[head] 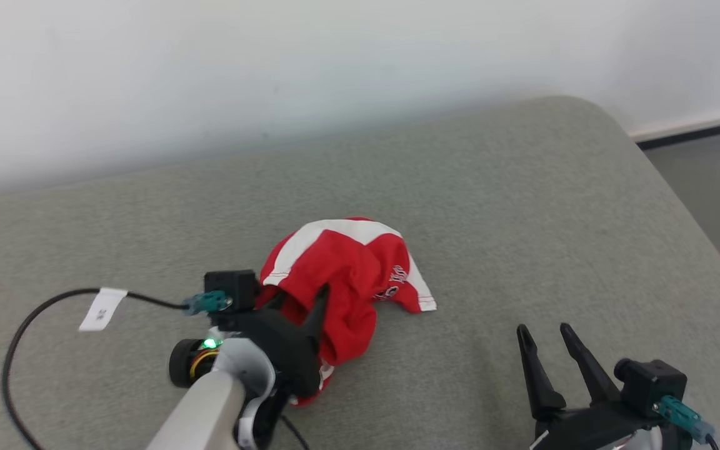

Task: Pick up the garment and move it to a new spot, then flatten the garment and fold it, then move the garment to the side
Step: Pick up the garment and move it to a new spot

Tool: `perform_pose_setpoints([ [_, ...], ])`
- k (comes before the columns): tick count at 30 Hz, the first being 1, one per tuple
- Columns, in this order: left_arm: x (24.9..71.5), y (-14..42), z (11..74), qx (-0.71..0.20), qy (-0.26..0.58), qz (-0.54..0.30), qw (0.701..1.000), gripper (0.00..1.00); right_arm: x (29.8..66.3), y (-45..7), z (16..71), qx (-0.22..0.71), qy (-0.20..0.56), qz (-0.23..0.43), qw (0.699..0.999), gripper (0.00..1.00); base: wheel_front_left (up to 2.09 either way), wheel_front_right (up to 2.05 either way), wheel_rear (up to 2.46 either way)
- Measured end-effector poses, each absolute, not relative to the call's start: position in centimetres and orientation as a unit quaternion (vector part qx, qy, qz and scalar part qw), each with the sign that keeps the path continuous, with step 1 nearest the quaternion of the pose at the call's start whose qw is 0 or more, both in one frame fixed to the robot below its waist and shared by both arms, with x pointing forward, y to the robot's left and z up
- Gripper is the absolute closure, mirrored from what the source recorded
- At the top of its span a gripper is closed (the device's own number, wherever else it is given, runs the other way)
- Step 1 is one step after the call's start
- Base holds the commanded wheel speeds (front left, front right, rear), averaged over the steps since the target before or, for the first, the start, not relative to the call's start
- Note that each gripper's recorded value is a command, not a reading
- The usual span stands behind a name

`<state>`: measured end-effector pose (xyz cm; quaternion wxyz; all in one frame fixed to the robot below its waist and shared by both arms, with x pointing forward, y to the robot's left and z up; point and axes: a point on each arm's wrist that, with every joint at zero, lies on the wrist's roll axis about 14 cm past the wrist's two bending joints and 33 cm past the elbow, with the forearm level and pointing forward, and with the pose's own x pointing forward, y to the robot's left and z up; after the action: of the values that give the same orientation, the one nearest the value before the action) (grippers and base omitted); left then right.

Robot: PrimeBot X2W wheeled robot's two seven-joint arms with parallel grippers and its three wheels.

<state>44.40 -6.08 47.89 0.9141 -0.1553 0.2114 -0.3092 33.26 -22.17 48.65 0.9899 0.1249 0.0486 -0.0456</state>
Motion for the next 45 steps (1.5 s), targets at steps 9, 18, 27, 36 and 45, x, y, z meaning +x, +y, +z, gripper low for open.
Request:
perform_pose_setpoints([
  [9,43.7,4.7,52.0,-0.17,0.09,-0.194,0.962,0.0,34.4,-20.1,49.7,0.114,0.042,-0.005,0.993,0.0,0.0,0.0,0.0],
  [18,40.2,11.8,56.2,-0.213,-0.061,-0.134,0.966,0.0,35.6,-17.3,50.8,0.109,0.03,0.041,0.993,0.0,0.0,0.0,0.0],
  [27,36.2,17.7,56.4,-0.131,-0.103,-0.058,0.984,0.0,35.4,-17.1,52.7,0.093,-0.004,0.048,0.995,0.0,0.0,0.0,0.0],
  [36,33.6,19.2,53.0,-0.085,-0.048,-0.024,0.995,0.0,34.5,-18.1,51.4,0.082,0.014,0.031,0.996,0.0,0.0,0.0,0.0],
  [45,33.5,19.3,53.1,-0.08,-0.041,-0.024,0.996,0.0,34.5,-17.8,50.4,0.075,0.029,0.034,0.996,0.0,0.0,0.0,0.0],
])
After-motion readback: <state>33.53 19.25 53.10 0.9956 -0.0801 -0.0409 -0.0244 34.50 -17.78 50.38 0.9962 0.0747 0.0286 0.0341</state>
